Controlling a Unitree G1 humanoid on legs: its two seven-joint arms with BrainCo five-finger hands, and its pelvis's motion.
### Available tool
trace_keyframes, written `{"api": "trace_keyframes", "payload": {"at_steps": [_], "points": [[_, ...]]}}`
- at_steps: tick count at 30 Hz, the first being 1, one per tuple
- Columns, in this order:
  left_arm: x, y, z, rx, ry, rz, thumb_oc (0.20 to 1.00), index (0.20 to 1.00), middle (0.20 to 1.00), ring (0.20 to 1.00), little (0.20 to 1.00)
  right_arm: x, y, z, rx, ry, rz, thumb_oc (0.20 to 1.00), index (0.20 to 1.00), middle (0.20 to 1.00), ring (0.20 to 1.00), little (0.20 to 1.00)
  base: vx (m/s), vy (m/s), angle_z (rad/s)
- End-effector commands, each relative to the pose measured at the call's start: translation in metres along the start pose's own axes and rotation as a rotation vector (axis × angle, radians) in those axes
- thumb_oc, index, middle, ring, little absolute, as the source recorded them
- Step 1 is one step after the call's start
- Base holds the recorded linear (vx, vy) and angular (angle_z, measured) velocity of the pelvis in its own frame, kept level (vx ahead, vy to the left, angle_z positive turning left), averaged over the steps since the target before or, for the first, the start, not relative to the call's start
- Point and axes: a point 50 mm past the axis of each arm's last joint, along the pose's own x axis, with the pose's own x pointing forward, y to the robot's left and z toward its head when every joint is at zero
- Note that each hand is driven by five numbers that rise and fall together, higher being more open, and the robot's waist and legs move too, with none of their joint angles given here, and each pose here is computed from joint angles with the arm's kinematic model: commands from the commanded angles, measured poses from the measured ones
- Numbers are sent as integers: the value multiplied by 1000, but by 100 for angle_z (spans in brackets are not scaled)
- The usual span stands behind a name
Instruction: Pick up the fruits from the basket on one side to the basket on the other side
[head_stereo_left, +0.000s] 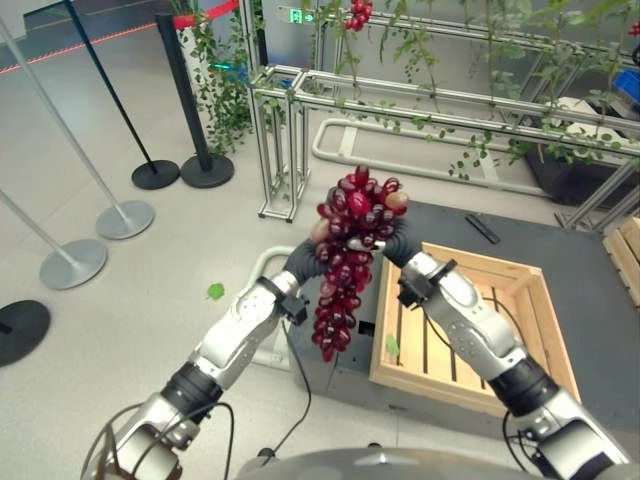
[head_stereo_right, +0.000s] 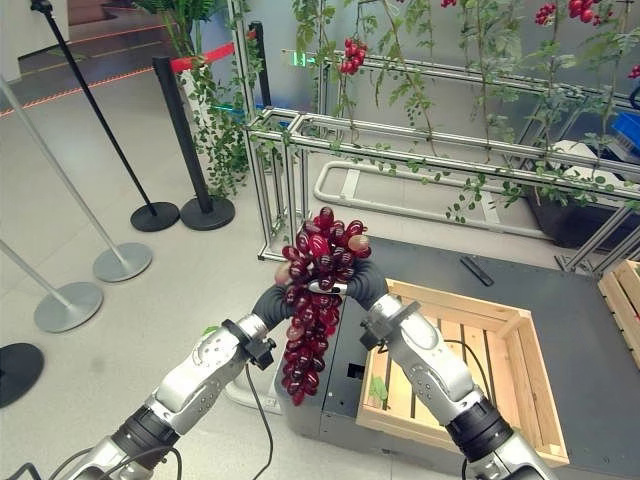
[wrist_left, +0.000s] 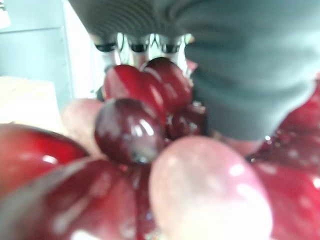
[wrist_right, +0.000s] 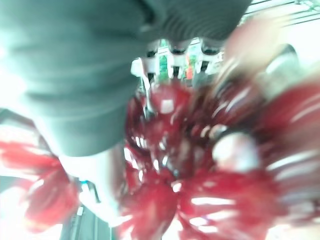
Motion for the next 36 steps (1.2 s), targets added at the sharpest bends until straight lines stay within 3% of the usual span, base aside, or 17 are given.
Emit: {"api": "trace_keyframes", "payload": {"at_steps": [1, 12, 21, 36], "points": [[-4, 16, 23, -42, -142, 60, 200, 200, 200, 200, 200, -9, -12, 50, -200, -204, -36, 1000, 1000, 1000, 1000, 1000, 0, 0, 0], [-51, 50, 20, -145, -189, 235, 200, 200, 200, 200, 200, -70, -73, 59, -310, -213, -426, 1000, 1000, 1000, 1000, 1000, 0, 0, 0], [-82, 70, 22, -153, -244, 401, 200, 200, 200, 200, 200, -102, -94, 44, -285, -189, -660, 1000, 1000, 1000, 1000, 1000, 2, -2, -1], [-109, 81, 38, -96, -380, 553, 200, 200, 200, 200, 200, -99, -92, 55, -342, -262, -692, 1000, 1000, 1000, 1000, 1000, -55, -75, -1]]}}
